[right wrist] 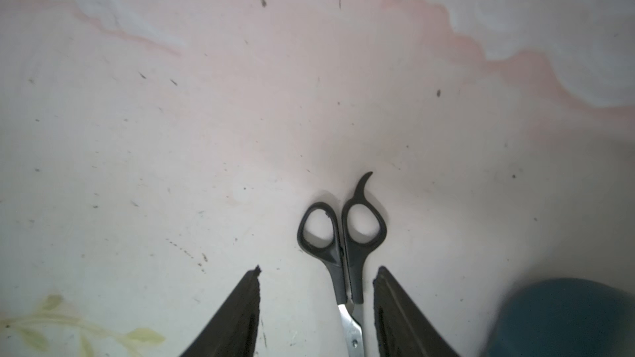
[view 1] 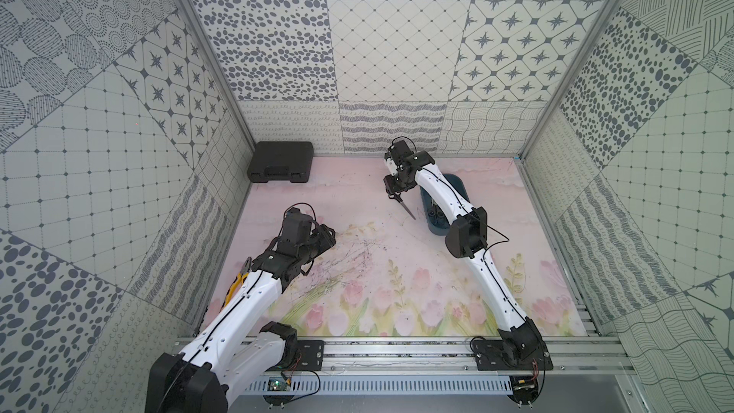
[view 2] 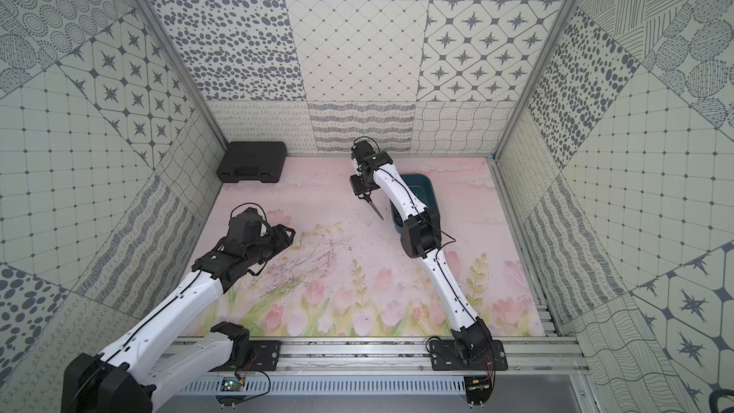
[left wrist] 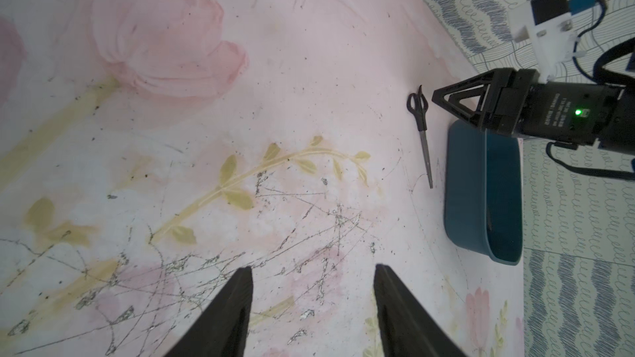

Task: Put the scissors into the storage box
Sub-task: Move the scissors to the center of the board.

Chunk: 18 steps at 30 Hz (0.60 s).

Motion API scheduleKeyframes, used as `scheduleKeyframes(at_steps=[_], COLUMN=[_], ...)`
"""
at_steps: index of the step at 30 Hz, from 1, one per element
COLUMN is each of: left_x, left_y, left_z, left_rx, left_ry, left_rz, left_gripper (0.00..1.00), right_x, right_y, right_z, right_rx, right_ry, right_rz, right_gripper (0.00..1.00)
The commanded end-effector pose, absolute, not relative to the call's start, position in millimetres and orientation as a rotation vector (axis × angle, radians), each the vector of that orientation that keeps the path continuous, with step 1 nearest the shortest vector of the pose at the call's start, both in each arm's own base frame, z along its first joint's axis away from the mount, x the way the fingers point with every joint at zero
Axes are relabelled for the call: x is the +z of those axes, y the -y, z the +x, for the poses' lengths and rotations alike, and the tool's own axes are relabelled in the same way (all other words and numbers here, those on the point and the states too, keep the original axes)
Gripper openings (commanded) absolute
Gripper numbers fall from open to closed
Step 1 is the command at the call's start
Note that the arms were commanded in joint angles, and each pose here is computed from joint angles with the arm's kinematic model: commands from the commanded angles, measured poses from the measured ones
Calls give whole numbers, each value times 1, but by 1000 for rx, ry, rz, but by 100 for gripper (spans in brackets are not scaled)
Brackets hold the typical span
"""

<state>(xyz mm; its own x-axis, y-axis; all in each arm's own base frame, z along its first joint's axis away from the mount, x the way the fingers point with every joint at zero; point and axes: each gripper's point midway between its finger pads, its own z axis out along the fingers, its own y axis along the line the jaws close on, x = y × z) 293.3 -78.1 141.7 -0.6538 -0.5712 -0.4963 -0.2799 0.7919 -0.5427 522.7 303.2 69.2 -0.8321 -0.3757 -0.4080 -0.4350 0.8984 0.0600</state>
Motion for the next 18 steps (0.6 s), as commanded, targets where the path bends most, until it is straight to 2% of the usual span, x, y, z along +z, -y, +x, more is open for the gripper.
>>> scheduleKeyframes(at_steps=[1,8,18], left_x=[124,120,113], left_y=[68,78,83], left_z=[287,299,305], left_rx=[-490,-518,-526], left_ry=[-2328,-2367,-2401], left_rz=[-614,-588,-587], left_gripper=[61,61,62], right_x=[67,43,2], right_y=[-306,-303,-303], right_z=[522,531,531], right_rx=[223,163,131], right_ry=[-2664,-2668,-2708], right_rz=[-620,-621,-613], right_gripper=[52,41,36])
